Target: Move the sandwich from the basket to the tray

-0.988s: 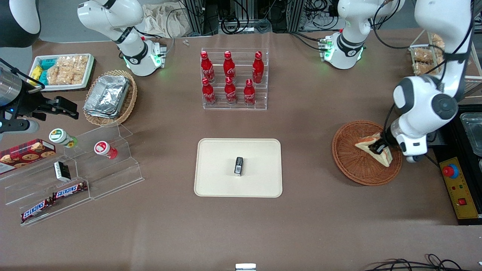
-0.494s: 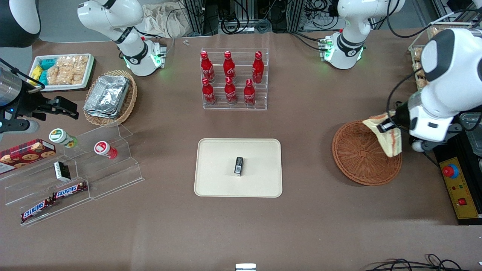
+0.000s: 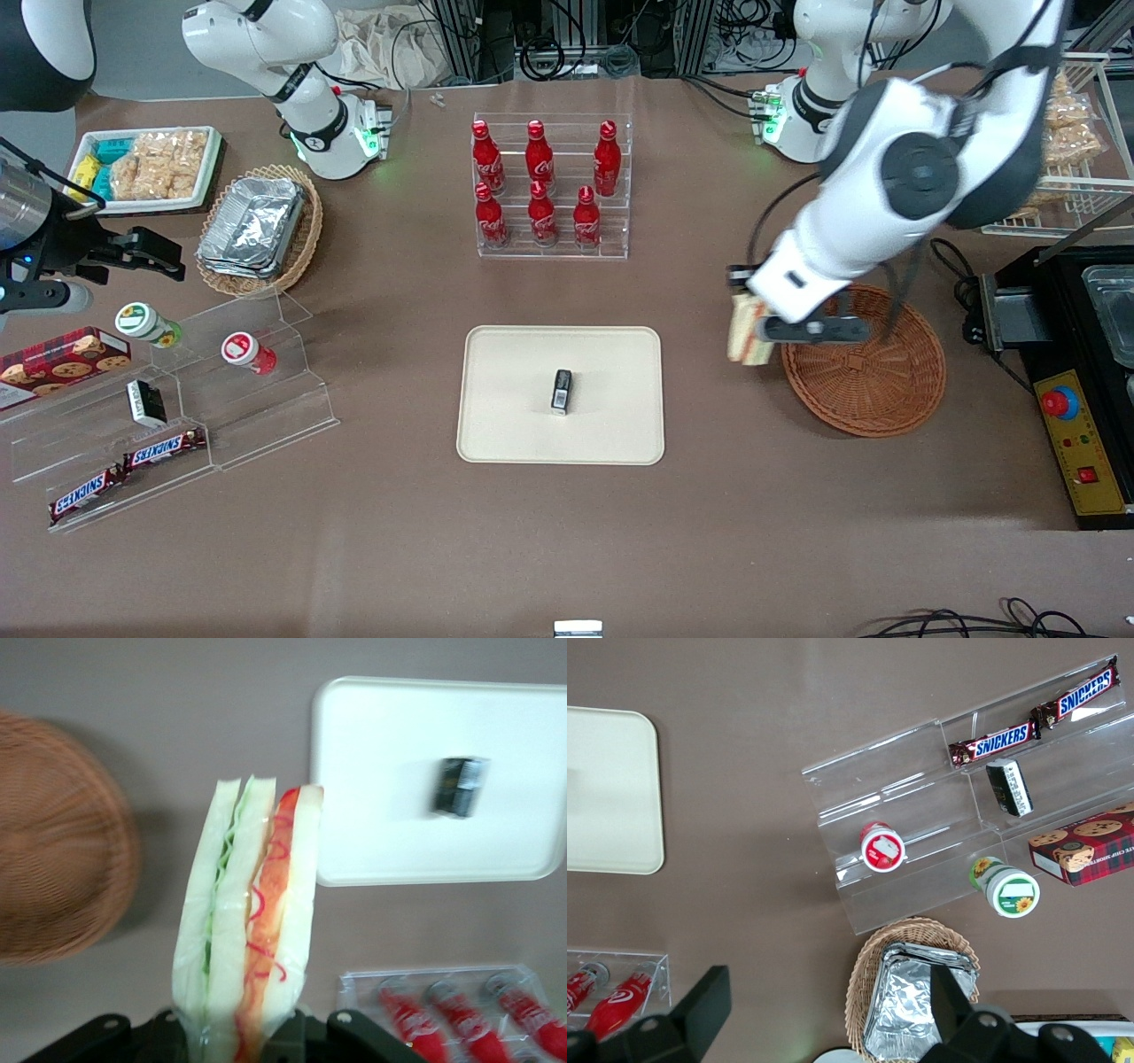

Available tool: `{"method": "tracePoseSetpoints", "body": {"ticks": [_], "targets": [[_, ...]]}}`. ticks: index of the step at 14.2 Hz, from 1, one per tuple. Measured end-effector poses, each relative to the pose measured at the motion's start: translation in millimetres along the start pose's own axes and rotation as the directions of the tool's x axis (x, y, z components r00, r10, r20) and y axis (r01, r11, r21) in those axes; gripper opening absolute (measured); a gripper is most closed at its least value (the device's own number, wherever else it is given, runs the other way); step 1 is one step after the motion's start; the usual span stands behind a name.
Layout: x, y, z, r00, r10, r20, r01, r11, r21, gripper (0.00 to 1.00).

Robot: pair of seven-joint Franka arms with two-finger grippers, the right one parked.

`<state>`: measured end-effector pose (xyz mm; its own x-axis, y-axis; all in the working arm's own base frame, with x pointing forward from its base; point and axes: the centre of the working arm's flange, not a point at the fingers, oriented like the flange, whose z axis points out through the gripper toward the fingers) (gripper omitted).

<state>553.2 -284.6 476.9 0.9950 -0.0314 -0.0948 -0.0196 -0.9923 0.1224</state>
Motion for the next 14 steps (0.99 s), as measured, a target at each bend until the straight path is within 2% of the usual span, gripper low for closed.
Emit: {"method": "tracePoseSetpoints", "body": {"ticks": [3, 5, 8, 10, 13, 14], "targets": [[7.0, 63.2, 75.3, 0.999, -0.004, -0.048, 0.005, 1.000, 0.013, 0.21], [17.4, 81.0, 137.2, 0.997, -0.023, -0.069, 0.024, 0.999, 0.024, 0.21], [32.0, 81.0, 216.2, 0.997, -0.039, -0.067, 0.040, 0.999, 0.017, 0.21], [37.0, 76.5, 251.7, 0.998, -0.040, -0.053, 0.041, 0.999, 0.017, 0.21], [41.3, 74.7, 272.9, 0.998, -0.038, -0.054, 0.039, 0.999, 0.023, 0.20], [42.4, 75.4, 270.9, 0.998, -0.036, -0.060, 0.038, 0.999, 0.023, 0.26]]}}
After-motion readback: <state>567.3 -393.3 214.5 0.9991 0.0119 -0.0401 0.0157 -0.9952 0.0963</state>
